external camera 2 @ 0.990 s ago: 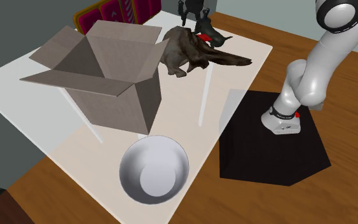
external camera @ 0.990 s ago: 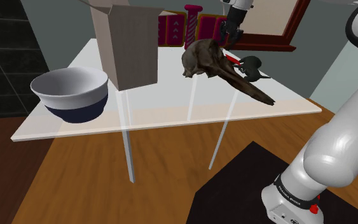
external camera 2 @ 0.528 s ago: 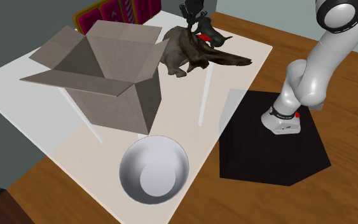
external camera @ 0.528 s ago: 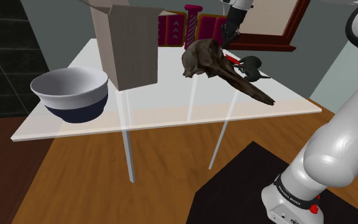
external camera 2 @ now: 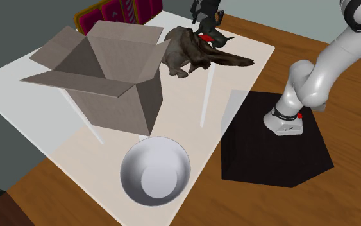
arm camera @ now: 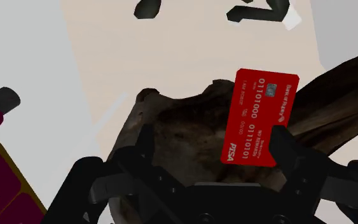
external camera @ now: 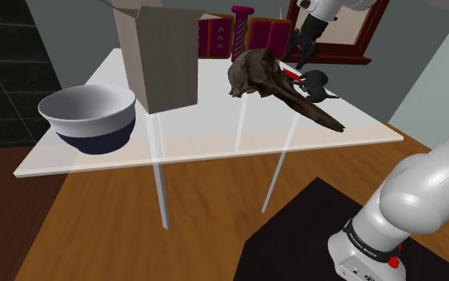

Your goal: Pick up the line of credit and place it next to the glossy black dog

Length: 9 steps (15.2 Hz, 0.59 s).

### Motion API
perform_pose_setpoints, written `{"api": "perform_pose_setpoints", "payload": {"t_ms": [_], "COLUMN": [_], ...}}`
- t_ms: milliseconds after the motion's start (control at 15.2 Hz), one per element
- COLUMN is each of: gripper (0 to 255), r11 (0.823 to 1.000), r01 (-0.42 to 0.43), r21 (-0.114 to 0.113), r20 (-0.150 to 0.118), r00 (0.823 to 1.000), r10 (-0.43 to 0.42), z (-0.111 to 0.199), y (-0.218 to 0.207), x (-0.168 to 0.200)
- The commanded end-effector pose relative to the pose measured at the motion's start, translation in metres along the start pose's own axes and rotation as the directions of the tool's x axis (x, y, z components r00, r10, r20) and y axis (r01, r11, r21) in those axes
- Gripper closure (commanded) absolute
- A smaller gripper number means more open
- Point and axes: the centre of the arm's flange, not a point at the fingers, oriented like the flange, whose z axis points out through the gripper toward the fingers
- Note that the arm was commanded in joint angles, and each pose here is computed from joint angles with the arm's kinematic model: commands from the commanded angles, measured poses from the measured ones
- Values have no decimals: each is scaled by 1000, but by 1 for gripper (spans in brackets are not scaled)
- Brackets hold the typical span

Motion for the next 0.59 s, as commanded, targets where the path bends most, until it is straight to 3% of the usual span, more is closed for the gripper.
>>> {"api": "perform_pose_setpoints", "payload": {"t_ms": [0,132,198,528], "gripper": [0,0,0,0], "r11": [997,989,987,987], "r01": [-65,-131,-141,-141], "r21": [-39,-72,-77,-77], "r20": [-61,-122,-132,-132], "r00": [996,985,983,983], "r10": [63,122,130,130], "z": [5,10,11,37], "y": [-29,-59,-64,-61], "x": [-26,-47,-50,-47]}}
